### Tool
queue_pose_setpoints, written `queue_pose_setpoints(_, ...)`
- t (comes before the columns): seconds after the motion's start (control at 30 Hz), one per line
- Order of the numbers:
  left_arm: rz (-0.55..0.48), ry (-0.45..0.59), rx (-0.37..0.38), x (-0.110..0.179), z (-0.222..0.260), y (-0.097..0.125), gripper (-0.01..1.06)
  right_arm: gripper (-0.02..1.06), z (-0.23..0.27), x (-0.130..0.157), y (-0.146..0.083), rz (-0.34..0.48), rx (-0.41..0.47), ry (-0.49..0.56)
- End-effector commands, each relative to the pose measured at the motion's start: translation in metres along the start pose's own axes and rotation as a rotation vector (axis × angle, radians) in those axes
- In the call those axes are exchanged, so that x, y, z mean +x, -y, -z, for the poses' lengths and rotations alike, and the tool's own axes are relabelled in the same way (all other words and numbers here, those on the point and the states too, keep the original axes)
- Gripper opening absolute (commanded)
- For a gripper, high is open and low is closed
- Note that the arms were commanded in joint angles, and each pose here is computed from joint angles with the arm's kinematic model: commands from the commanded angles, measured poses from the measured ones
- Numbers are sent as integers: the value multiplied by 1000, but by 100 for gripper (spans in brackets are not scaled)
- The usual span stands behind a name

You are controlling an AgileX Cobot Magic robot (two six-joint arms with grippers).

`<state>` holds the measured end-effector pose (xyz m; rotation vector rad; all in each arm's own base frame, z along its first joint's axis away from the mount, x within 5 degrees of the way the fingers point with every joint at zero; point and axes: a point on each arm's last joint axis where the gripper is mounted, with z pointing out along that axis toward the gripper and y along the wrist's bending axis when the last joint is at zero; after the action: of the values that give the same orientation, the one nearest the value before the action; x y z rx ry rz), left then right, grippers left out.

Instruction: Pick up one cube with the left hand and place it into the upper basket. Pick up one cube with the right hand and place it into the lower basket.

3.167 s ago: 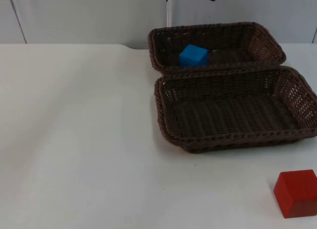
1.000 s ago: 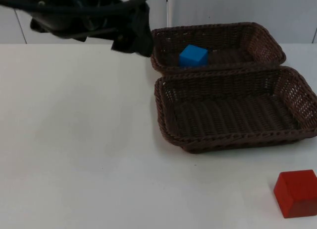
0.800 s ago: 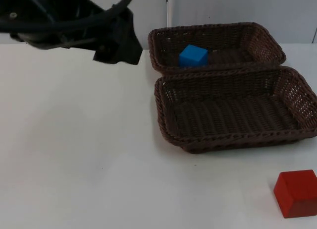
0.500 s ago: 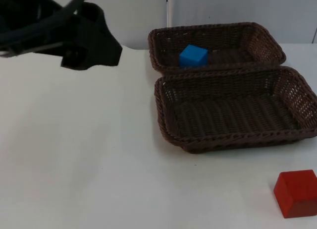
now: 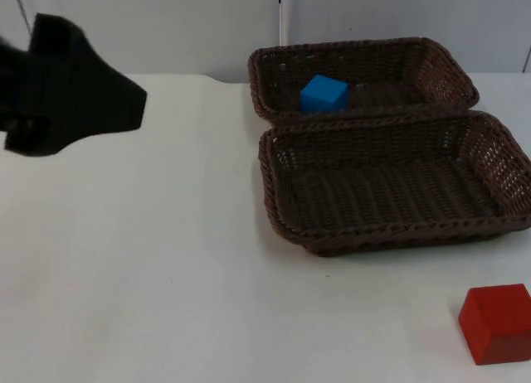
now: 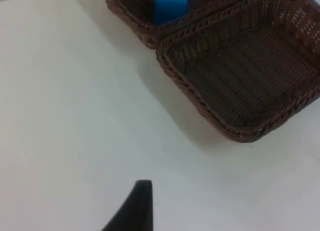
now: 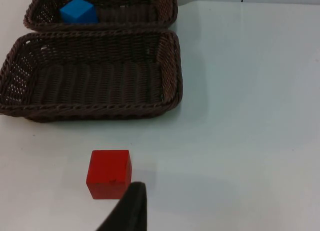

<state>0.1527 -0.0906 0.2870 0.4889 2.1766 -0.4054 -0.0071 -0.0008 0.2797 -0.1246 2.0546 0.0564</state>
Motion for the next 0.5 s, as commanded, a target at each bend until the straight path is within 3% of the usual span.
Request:
queue_pose_setpoints(0.0,3,11,9,4,9,2,105,105,1,0,0,-1,4,10)
queue_pose_setpoints(0.33,-53,36,-14,10,38,1,105,105,1,0,0,-1,4,10)
queue_pose_setpoints(0.47,-17,40,-85,13,46,-6,105,105,1,0,0,-1,4,10)
